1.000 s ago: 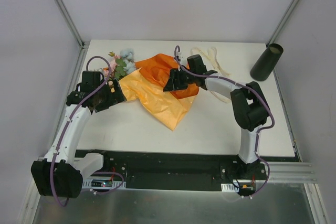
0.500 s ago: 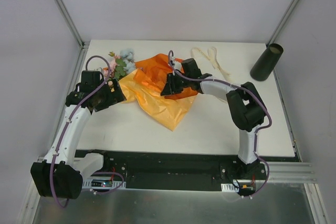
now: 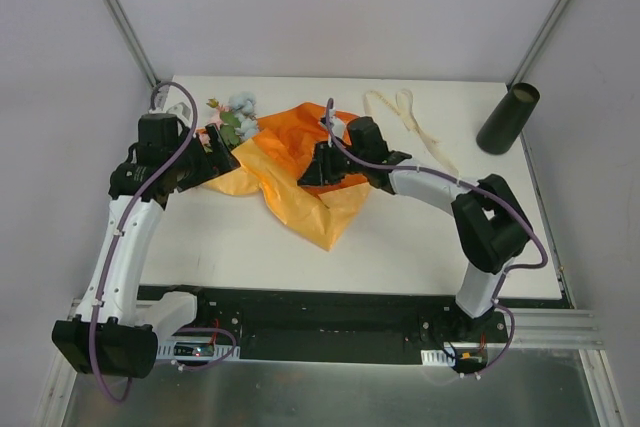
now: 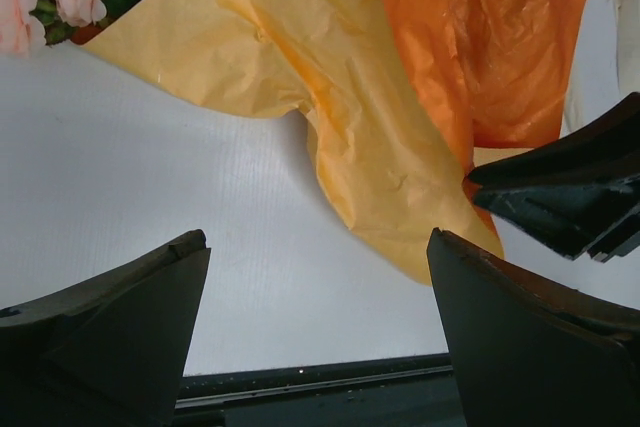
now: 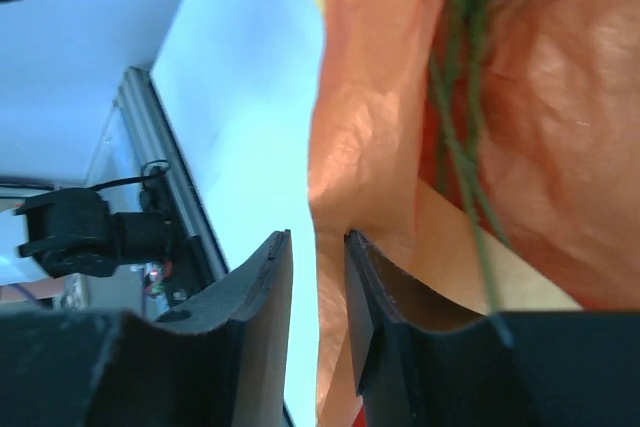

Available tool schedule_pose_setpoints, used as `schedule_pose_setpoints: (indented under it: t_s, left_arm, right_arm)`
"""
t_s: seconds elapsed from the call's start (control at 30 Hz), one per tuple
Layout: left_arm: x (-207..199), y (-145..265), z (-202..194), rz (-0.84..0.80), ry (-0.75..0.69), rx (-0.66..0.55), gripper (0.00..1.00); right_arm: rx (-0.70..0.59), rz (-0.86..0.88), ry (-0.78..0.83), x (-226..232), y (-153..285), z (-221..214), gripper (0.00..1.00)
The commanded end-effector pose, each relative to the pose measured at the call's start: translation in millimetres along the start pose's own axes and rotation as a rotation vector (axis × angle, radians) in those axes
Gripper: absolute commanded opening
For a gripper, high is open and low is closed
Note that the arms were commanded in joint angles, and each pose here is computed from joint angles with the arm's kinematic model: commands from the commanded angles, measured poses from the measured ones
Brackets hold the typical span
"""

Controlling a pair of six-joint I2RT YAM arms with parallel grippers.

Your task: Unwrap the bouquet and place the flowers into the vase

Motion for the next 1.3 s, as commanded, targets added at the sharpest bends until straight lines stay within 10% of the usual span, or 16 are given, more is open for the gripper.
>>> schedule_pose_setpoints:
  t_s: [0.0, 0.37, 0.7, 1.27]
  left_arm:
    - [-14.5, 19.6, 19.4, -0.012, -0.051, -0.06, 0.95]
    - [-27.0, 34.2, 18.5, -0.073, -0.071, -0.011, 0.95]
    - [-14.4, 17.9, 5.1, -0.034, -0.032, 0.062, 0.93]
    - [3.0, 34.5, -24.1, -0.004, 0.052, 0.086, 0.93]
  right_arm:
    - [-0.083, 0.117, 0.033, 57.3, -6.0, 14.8, 0.35]
    - [-0.102, 0.051, 0.069, 99.9, 6.6, 27.4, 0.39]
    - [-0.269, -0.46, 0.086, 4.0, 50.0, 58.0, 0.33]
    - [-0.077, -0.29, -0.012, -78.8, 11.0, 31.9, 0.17]
Point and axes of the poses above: each gripper's point midway between its finger pads, its own y axis back along the fingers, its own x axis along the line the jaws close on, z = x × y, the point moved 7 cm from there along y, back along the fingers, and after that the axes turned 13 degrees about y, right-handed, at the moved point
